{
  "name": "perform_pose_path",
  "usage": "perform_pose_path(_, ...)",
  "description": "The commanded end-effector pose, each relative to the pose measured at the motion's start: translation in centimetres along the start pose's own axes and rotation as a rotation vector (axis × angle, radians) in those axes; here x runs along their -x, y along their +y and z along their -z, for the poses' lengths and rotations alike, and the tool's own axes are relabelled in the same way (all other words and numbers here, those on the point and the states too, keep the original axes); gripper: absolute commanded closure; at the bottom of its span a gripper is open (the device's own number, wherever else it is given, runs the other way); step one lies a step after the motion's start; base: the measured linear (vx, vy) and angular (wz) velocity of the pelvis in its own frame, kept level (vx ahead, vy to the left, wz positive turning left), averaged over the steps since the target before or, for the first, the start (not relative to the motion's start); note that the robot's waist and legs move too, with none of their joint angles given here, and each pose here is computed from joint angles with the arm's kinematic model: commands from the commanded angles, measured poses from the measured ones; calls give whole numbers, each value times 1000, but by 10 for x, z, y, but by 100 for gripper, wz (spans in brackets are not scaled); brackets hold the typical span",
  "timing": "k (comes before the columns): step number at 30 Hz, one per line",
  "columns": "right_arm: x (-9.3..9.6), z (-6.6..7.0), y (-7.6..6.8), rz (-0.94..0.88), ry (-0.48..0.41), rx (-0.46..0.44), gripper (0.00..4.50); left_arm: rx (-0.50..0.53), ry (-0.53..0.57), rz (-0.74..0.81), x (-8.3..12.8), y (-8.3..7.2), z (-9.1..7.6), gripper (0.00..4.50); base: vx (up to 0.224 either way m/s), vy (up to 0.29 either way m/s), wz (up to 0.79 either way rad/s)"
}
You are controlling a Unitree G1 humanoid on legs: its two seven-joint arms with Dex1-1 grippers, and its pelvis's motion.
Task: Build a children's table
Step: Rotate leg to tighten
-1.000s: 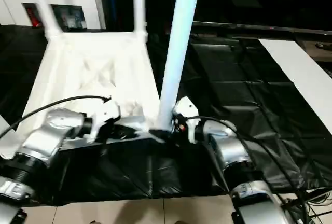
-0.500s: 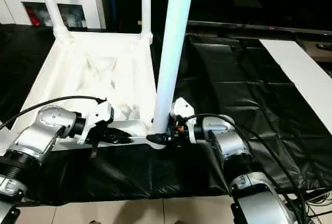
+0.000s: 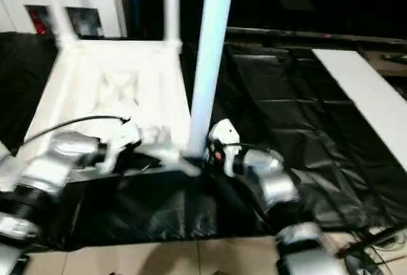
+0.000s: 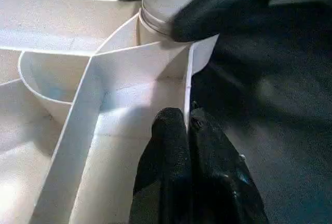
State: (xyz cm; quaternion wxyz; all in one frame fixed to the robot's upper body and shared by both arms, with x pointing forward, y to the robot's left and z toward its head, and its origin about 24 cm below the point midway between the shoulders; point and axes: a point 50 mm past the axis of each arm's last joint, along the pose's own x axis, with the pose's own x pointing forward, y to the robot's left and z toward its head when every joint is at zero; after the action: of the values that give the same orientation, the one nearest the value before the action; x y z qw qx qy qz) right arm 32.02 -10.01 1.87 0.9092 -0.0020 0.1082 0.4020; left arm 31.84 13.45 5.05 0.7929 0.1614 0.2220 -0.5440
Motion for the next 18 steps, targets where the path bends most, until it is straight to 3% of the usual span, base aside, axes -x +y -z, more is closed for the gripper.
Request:
perform_pose_path(1, -11, 8, 11, 57, 53, -21, 189, 14, -70, 58, -25, -17, -12, 450, 0, 0, 0)
perform_pose_path(5, -35, 4, 37, 108, 23, -85, 189, 15, -89, 44, -50, -31, -23, 450, 0, 0, 0)
perform_pose_path(8, -42, 1, 45, 99, 6, -94, 189, -7, -75, 29, -55, -34, -25, 450, 0, 0, 0)
perform_pose_path(9, -44, -4, 48, 89, -24, -115, 154, -5, -74, 31, -56, -35, -25, 450, 0, 0, 0)
perform_pose_path(15, -30, -6, 30, 88, -43, -97, 84, -23, -60, 17, -44, -28, -20, 450, 0, 0, 0)
perform_pose_path(18, -12, -5, 12, 20, -1, -9, 75, -52, -46, 52, -32, -25, -15, 450, 0, 0, 0)
